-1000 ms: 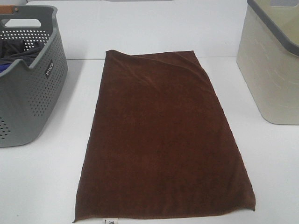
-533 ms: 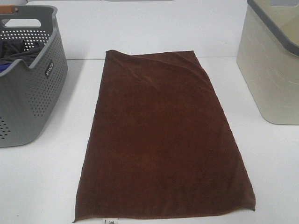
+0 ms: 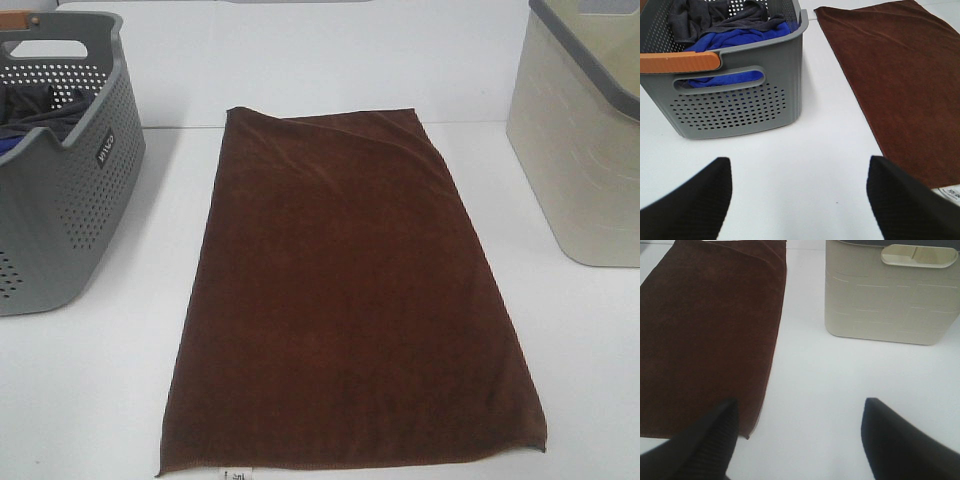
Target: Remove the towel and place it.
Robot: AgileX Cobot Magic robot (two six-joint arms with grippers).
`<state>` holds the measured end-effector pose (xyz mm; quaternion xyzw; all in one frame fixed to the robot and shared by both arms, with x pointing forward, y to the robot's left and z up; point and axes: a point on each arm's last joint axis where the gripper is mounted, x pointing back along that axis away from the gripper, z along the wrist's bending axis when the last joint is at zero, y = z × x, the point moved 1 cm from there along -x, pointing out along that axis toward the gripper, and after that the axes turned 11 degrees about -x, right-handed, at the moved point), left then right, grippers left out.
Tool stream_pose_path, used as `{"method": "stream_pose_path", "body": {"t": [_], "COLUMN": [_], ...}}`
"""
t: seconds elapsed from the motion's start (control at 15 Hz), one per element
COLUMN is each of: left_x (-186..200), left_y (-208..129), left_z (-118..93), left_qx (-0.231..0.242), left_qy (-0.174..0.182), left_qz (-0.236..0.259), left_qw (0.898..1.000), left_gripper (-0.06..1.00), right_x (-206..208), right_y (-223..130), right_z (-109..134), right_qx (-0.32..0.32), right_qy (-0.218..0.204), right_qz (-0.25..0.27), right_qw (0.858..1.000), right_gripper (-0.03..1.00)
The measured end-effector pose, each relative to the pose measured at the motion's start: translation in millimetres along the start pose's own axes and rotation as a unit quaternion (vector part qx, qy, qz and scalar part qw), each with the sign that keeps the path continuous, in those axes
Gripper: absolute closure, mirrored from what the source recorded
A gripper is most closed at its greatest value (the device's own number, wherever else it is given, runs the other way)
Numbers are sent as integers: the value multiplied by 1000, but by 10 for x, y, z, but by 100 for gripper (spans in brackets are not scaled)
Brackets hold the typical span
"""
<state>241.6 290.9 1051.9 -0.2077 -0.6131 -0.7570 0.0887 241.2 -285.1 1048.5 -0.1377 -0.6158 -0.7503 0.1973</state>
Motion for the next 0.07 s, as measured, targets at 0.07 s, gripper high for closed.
{"method": "stream_pose_path", "body": {"t": [0.07], "left_x": [0], "left_y": [0], "left_z": [0], "left_qx": [0], "left_qy": [0], "left_qz": [0], "left_qw": [1000], "left_gripper": [23], "right_x": [0], "right_y": [0], "right_z": [0], "right_qx": [0], "right_qy": [0], "right_qz": [0], "right_qw": [1000], "right_gripper": [30]}}
